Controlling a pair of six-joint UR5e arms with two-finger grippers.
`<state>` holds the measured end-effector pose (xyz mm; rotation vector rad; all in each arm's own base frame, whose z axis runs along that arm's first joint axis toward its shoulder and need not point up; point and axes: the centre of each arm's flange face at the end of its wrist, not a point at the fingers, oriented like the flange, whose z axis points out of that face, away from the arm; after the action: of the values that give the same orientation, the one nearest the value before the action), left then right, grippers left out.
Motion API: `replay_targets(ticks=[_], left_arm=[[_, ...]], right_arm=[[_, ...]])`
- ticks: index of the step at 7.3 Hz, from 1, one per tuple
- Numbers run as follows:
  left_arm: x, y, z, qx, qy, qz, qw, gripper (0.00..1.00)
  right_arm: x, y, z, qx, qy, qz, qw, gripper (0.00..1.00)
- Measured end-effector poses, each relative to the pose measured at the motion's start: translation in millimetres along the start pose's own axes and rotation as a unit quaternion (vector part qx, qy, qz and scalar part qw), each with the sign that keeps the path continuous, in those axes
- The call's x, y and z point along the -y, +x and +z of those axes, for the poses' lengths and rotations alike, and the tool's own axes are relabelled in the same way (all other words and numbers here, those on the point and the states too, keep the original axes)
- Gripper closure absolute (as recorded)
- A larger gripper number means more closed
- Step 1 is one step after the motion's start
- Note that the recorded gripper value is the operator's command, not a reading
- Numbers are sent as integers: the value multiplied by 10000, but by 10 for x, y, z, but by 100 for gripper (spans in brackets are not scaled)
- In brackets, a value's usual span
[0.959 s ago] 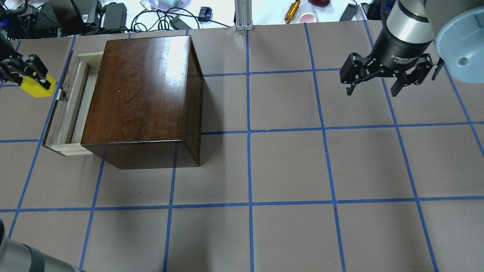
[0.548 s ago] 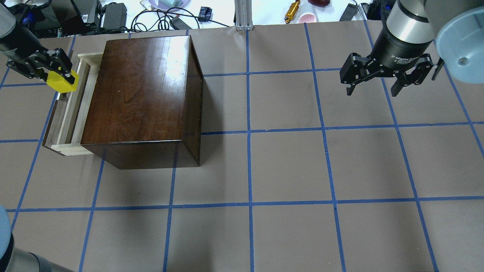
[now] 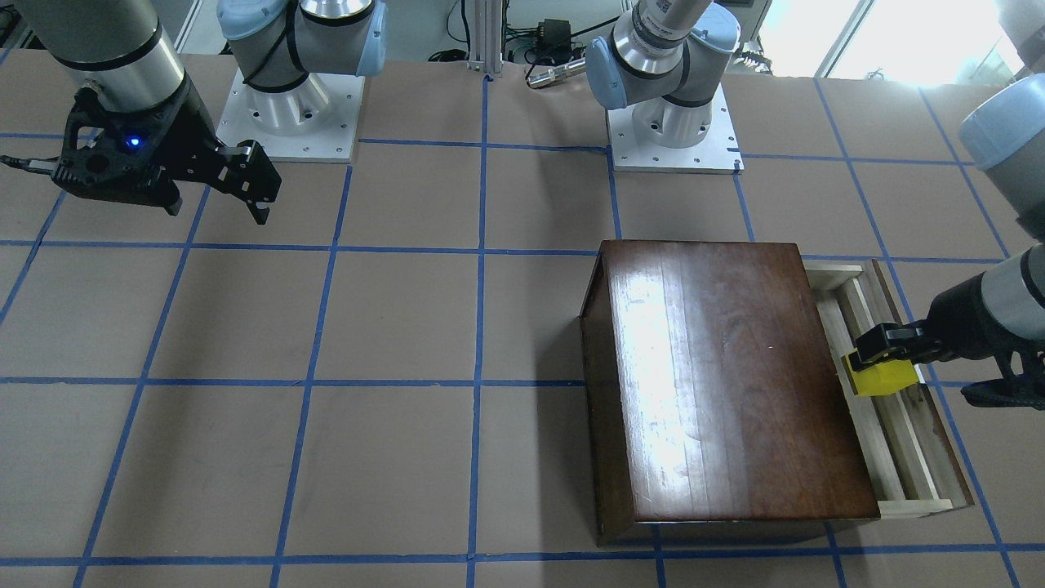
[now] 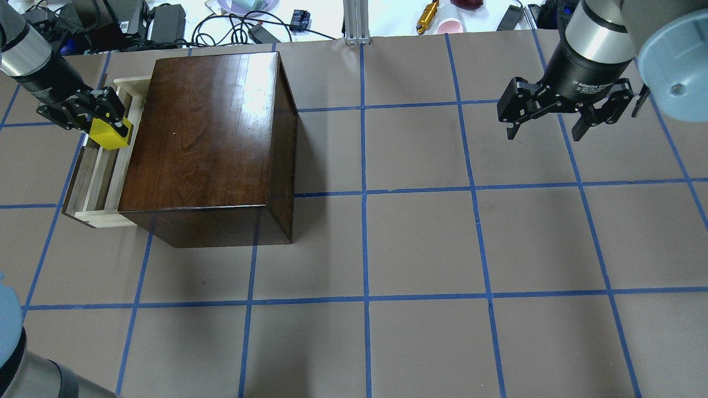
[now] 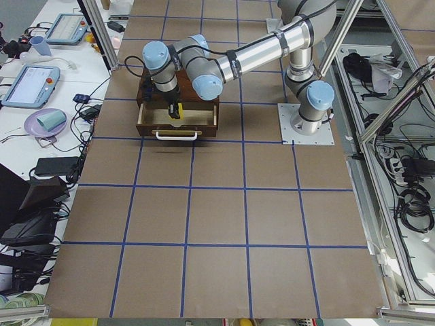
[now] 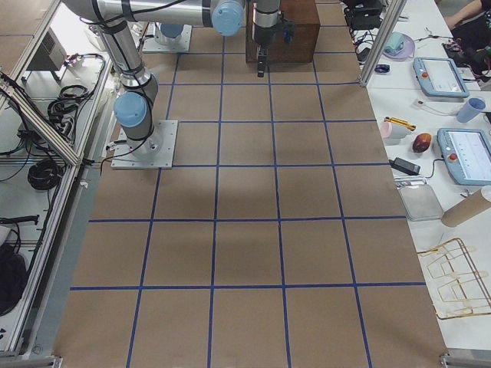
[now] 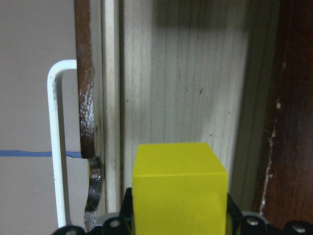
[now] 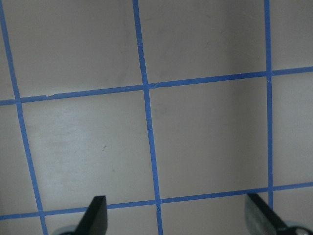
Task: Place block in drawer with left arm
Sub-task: 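Lower the cube into the drawer and open the left gripper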
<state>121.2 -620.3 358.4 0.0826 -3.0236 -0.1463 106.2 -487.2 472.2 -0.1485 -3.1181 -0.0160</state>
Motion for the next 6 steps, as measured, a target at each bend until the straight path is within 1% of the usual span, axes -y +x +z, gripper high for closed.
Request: replay_targets(ticks=[3,4,5,6], left_arm=[[53,-36,231,-31,-61,33,10000,77],[65,-43,271,-42,-82,45,9999,63],[72,-46,289,-47,-91,46,9999,1],[76,-48,291,-47,-91,41,9999,0]], right_arm=[[0,0,0,0,0,0,10000,0],[0,0,0,0,0,0,10000,0],[0,0,0,0,0,0,10000,0],[0,0,0,0,0,0,10000,0]])
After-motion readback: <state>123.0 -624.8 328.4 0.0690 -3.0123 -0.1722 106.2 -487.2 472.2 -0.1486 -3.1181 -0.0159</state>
